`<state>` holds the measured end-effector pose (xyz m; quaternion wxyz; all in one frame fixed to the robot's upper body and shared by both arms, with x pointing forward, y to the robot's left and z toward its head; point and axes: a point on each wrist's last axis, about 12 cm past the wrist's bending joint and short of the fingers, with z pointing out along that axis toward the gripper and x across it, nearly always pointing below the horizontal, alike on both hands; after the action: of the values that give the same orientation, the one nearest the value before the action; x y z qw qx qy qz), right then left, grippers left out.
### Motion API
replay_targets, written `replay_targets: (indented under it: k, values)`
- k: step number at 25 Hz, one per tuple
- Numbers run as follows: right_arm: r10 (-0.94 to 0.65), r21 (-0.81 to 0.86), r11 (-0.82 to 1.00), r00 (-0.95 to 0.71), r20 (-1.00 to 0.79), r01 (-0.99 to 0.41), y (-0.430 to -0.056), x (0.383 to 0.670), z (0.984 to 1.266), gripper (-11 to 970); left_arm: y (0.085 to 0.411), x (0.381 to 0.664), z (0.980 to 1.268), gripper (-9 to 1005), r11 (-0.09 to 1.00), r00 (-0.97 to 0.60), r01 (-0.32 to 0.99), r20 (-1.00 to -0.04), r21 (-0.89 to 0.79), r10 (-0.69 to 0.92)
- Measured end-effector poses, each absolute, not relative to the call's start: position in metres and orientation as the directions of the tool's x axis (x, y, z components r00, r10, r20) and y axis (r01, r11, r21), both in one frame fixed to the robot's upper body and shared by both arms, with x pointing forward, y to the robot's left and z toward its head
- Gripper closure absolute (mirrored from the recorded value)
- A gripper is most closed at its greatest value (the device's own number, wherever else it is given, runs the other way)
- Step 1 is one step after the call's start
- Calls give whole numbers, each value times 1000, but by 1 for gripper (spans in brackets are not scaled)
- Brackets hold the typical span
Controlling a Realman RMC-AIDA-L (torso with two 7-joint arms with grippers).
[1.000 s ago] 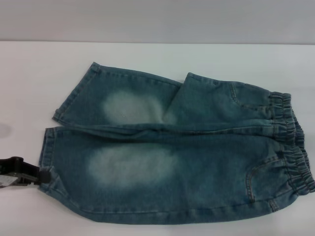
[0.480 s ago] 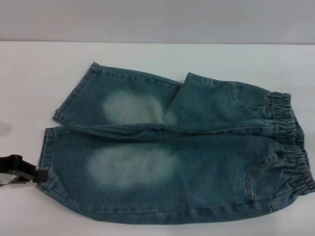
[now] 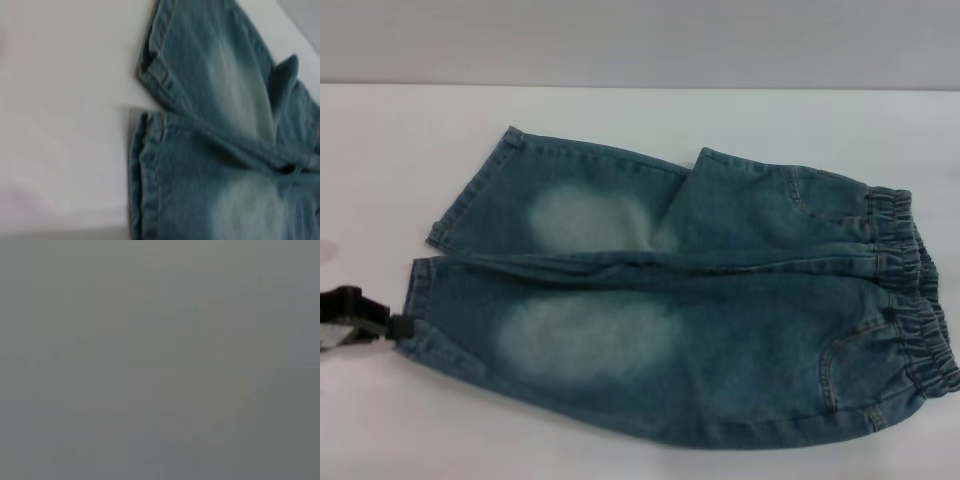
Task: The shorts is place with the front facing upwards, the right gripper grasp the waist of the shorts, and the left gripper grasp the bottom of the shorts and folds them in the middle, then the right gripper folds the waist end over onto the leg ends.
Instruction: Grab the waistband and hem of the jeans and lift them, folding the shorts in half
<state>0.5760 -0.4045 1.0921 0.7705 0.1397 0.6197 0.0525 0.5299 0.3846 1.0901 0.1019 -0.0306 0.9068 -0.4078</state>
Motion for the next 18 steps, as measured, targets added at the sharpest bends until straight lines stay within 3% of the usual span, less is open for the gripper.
replay_targets:
  k: [5, 9, 13, 18]
  values:
    - [322, 305, 941, 119, -939, -146, -409, 589, 1121, 310, 387, 533, 1093, 965, 645, -961, 23, -195, -764, -196]
    - [324, 333, 870, -87, -942, -363, -405, 602, 1153, 309, 385, 537, 1094, 964, 637, -956, 28, -206, -770, -208]
    - [194, 339, 770, -308, -931, -540, -395, 610, 1189, 309, 378, 541, 1095, 963, 631, -955, 44, -219, -775, -202]
    - [-131, 339, 664, -551, -824, -666, -373, 609, 1218, 309, 373, 545, 1096, 962, 630, -953, 67, -237, -774, -191]
